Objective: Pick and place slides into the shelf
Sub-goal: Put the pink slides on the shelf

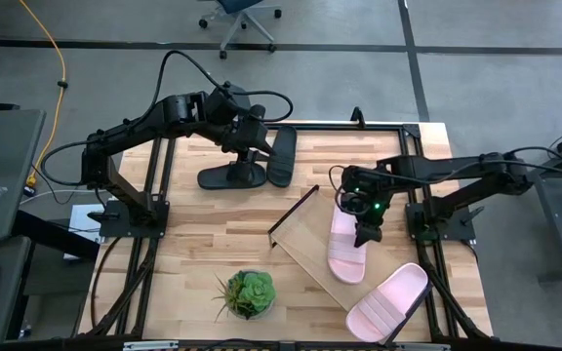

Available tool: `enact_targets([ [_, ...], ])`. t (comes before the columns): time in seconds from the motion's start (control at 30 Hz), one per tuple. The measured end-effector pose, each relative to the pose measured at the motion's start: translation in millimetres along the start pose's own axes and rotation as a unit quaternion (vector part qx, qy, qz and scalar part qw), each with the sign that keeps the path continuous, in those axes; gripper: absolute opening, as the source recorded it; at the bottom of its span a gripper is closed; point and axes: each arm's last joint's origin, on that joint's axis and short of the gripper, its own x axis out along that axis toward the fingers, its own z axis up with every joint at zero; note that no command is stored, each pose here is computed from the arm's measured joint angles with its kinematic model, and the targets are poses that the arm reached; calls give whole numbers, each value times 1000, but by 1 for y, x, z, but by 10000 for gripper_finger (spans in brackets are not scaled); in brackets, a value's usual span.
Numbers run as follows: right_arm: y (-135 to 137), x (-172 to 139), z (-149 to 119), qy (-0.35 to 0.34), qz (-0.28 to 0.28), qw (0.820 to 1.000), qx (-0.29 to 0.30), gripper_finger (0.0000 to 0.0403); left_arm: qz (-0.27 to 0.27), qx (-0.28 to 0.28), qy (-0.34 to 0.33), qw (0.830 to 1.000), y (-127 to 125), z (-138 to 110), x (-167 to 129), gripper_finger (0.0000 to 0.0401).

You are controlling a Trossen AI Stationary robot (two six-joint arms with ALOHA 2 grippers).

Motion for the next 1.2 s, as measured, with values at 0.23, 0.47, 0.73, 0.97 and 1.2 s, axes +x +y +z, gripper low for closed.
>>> enact_targets([
  [0.23,2,-1,0,-5,3,999,32,49,0,0,0,1000,0,0,0,60],
  [0.47,16,5,-1,-19,24,998,61,6,-1,4,3,1000,0,-1,0,60],
  [0.73,39,12,-11,-69,10,993,92,2,-2,20,4,1000,0,-1,0,60],
  [0.97,58,21,-19,-126,4,983,135,1,-5,26,10,1000,-1,-2,0,60],
  [1.2,71,33,-32,-167,-16,967,190,1,-7,36,13,999,-1,-3,0,60],
])
